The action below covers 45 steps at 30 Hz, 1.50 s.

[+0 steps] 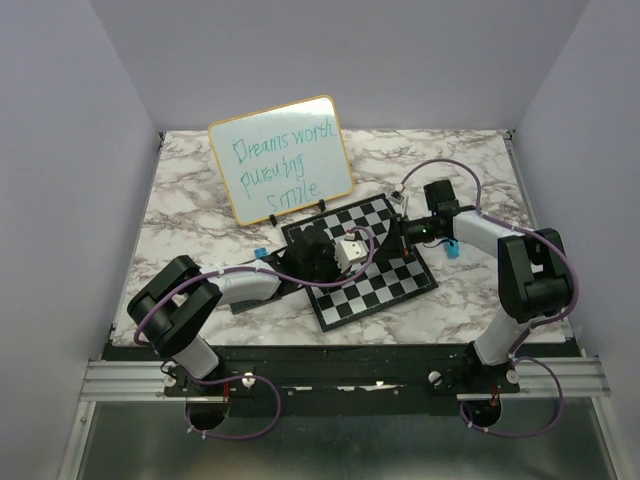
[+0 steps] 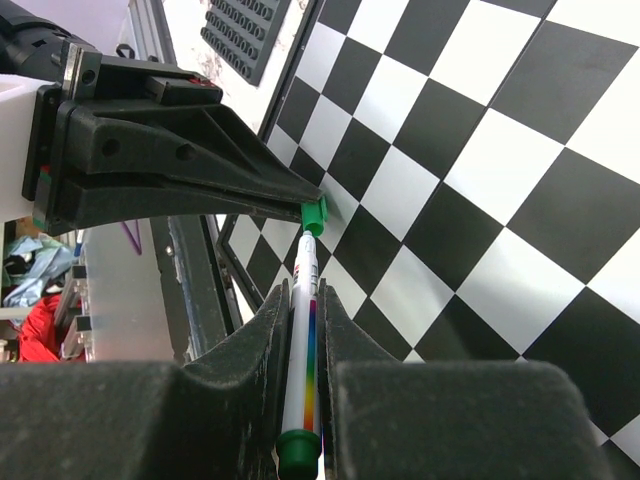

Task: Write a sentence on the whiteboard
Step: Insert the pen cap into the whiteboard marker.

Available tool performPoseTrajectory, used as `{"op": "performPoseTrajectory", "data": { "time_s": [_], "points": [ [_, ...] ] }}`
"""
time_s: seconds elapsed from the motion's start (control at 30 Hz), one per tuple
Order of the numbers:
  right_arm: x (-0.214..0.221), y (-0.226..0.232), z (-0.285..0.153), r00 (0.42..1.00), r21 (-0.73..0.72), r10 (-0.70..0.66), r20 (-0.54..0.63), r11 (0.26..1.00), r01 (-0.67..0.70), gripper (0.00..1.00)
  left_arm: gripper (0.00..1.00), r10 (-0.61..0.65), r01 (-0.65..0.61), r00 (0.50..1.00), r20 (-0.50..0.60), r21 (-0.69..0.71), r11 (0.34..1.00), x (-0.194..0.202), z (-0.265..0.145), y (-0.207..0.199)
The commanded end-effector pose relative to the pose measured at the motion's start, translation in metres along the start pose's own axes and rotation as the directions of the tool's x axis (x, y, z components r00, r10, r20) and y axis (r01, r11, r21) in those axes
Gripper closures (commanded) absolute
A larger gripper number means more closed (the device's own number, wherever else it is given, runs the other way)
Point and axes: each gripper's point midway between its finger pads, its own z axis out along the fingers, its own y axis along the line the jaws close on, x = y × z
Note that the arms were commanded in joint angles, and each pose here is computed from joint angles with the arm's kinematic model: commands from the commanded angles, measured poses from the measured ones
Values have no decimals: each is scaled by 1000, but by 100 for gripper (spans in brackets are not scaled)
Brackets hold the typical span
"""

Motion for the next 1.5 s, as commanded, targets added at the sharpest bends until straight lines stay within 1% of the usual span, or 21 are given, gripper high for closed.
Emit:
{"op": "performPoseTrajectory", "data": {
  "time_s": [0.0,0.33,0.63,0.87,0.9,1.0,1.07,1.17,1.27,1.47],
  "points": [
    [-4,-2,6,1000,-9,-9,-1,1000,9,99,100,8,-8,999,-34,-3,1000,11,3,0],
    [-2,-5,11,1000,-13,6,-9,1000,-6,99,100,5,-5,999,-31,1,1000,12,4,-1],
    [2,-8,23,998,-45,56,-22,997,-57,99,100,-9,9,1000,1,1,1000,10,5,-3],
    [9,-3,38,993,-87,105,-58,990,-110,99,98,-40,41,996,77,-20,999,3,7,-1],
    [10,-3,39,987,-89,147,-62,984,-152,99,98,-47,49,995,84,-21,999,3,8,-2],
    [12,-5,43,979,-96,191,-70,976,-197,99,98,-73,78,988,139,-34,996,-4,6,-1],
    [15,-7,44,976,-92,206,-75,973,-212,99,96,-86,95,980,180,-45,994,-9,3,0],
    [15,-8,46,974,-101,212,-76,970,-219,99,95,-90,103,973,211,-53,993,-13,3,2],
    [16,-8,46,974,-103,214,-78,970,-222,99,92,-104,117,969,223,-49,992,-17,6,3],
    [14,-9,45,977,-89,199,-71,975,-205,99,78,-147,163,964,224,-57,985,-14,10,5]
  ]
}}
